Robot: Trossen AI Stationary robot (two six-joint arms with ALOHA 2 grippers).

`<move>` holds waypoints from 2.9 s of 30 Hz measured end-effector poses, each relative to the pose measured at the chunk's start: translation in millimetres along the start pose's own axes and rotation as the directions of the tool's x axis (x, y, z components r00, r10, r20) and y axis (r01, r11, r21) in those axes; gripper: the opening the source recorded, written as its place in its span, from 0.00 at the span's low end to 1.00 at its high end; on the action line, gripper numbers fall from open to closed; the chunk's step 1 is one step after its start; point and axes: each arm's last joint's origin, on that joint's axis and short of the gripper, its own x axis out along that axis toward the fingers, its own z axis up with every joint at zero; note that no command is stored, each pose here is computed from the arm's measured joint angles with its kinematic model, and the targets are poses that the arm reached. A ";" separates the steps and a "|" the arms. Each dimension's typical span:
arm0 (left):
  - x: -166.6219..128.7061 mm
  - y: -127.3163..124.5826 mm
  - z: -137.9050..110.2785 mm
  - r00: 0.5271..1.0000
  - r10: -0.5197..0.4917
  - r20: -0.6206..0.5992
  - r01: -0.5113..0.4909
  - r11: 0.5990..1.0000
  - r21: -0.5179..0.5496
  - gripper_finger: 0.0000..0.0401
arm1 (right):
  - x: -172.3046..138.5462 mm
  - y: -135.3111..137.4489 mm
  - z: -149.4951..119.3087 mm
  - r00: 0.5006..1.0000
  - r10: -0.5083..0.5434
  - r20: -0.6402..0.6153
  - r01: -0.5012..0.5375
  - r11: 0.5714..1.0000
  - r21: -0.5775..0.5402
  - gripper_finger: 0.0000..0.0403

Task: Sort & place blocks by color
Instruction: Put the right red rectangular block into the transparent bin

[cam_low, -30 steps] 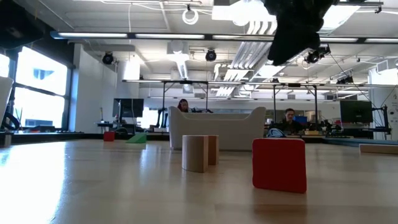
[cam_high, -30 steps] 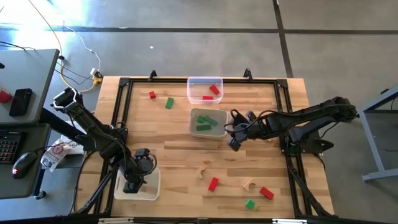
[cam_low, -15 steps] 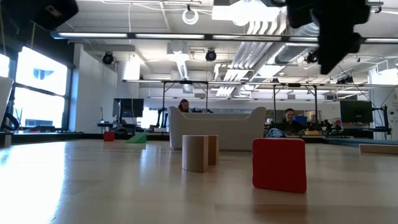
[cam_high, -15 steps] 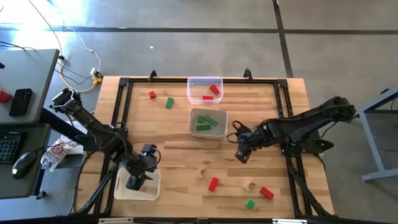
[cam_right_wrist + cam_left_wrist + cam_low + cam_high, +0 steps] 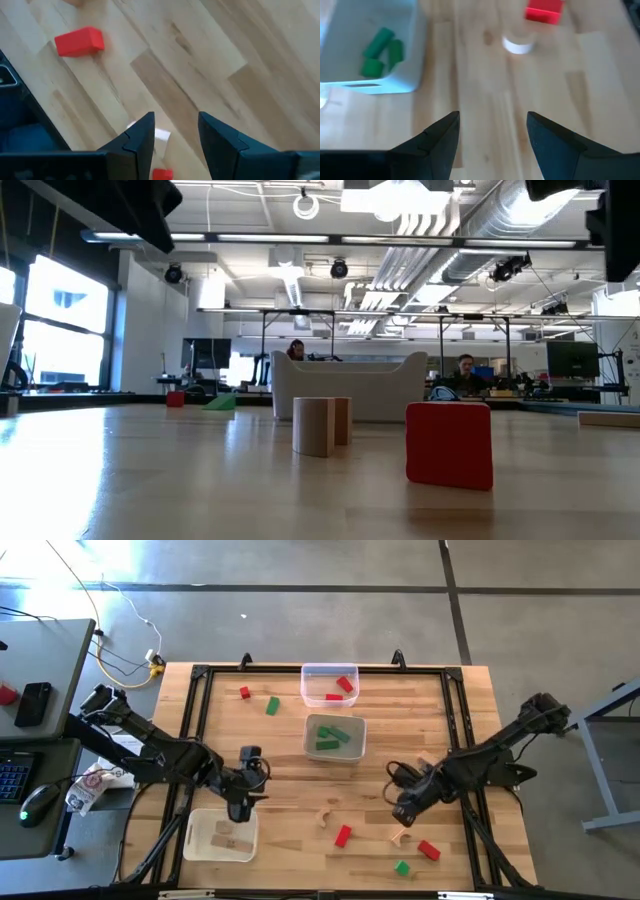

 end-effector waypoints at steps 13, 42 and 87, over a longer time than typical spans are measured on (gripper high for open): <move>8.0 25.4 6.8 0.995 0.099 0.011 -0.099 0.994 -0.048 0.54 | 10.8 18.9 -54.5 0.978 -0.021 -0.206 0.033 0.998 0.057 0.35; 13.4 46.1 20.9 0.990 0.090 0.106 -0.087 0.995 -0.040 0.54 | 92.5 43.1 -113.5 0.884 -0.220 -0.413 0.257 0.966 0.035 0.53; 12.8 46.7 27.4 0.982 0.089 0.169 -0.081 0.995 -0.050 0.54 | 100.0 58.7 -100.4 0.858 -0.278 -0.432 0.325 0.945 0.037 0.23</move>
